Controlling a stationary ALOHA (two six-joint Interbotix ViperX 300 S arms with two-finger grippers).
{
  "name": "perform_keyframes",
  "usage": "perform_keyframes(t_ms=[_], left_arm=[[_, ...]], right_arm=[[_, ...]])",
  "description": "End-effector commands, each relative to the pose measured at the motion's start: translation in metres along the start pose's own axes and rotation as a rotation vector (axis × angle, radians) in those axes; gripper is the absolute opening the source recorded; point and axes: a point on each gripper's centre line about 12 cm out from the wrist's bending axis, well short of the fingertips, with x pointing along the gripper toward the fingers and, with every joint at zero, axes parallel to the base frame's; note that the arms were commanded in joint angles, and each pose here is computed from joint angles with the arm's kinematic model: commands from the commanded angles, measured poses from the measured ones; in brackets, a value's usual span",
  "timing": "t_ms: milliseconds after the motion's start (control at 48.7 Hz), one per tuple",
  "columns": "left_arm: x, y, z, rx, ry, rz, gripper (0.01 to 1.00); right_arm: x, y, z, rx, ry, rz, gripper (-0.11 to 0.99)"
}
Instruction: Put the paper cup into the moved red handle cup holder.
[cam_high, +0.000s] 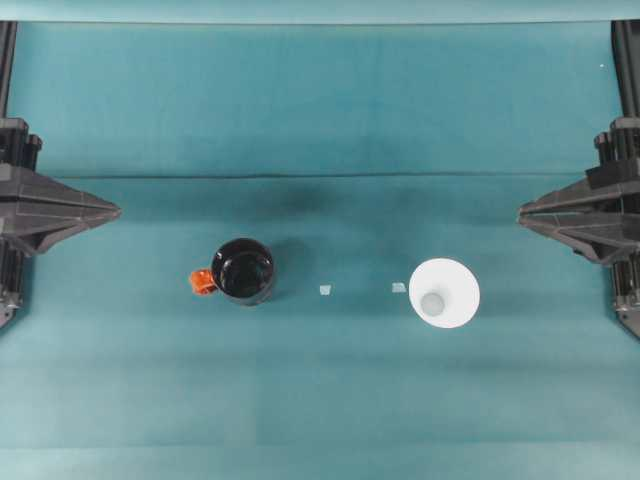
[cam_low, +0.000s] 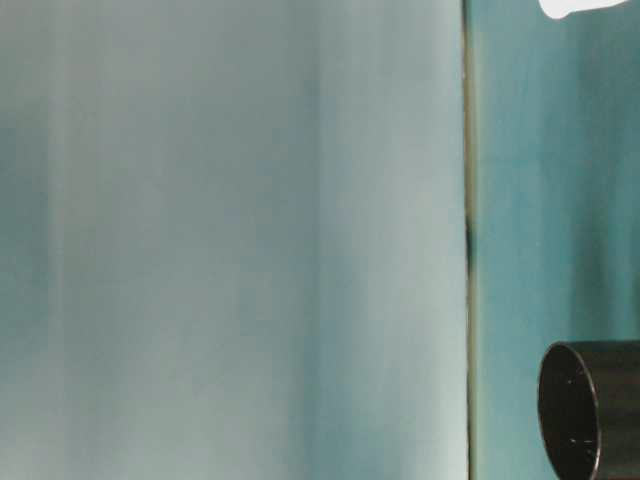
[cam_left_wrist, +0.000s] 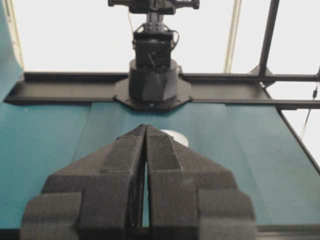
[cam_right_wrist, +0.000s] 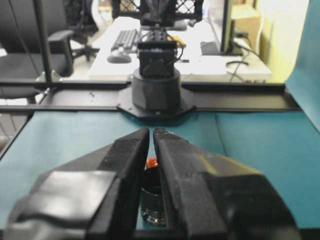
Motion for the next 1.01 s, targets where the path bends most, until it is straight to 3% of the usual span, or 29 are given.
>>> perform_keyframes(t_ms=[0, 164, 246, 431, 575, 677, 821, 903, 985], left_arm=[[0.006, -0.0034, 0.008, -0.029, 0.029, -0.017, 0.023], [0.011, -0.005, 0.009, -0.096, 0.19, -0.016, 0.023], [0.011, -0.0067, 0.009, -0.108, 0.282, -0.017, 0.023], [0.012, -0.0111, -0.006, -0.106, 0.475, -0.025, 0.023], [0.022, -0.0138, -0.024, -0.112, 0.599, -0.022, 0.023], [0.035, -0.0147, -0.039, -0.136, 0.687, -0.006, 0.023], [0.053, -0.016, -0.066, -0.178, 0.852, 0.032, 0.023], [0.06, -0.0165, -0.079, -0.179, 0.942, 0.046, 0.023], [0.068, -0.0169, -0.083, -0.169, 0.998, 0.051, 0.023]], right_arm=[[0.003, 0.0002, 0.001, 0.023, 0.002, -0.001, 0.0], [0.005, -0.0014, -0.006, 0.174, 0.082, -0.023, -0.08], [0.005, -0.0005, -0.009, 0.214, 0.126, -0.023, -0.1], [0.004, 0.0006, -0.018, 0.251, 0.232, -0.029, -0.1], [0.003, 0.0012, -0.022, 0.262, 0.278, -0.032, -0.1], [0.002, 0.0014, -0.024, 0.274, 0.298, -0.035, -0.1], [0.002, 0.0012, -0.026, 0.286, 0.312, -0.039, -0.1], [0.002, 0.0013, -0.026, 0.286, 0.319, -0.039, -0.1], [0.002, 0.0007, -0.027, 0.288, 0.323, -0.043, -0.1]])
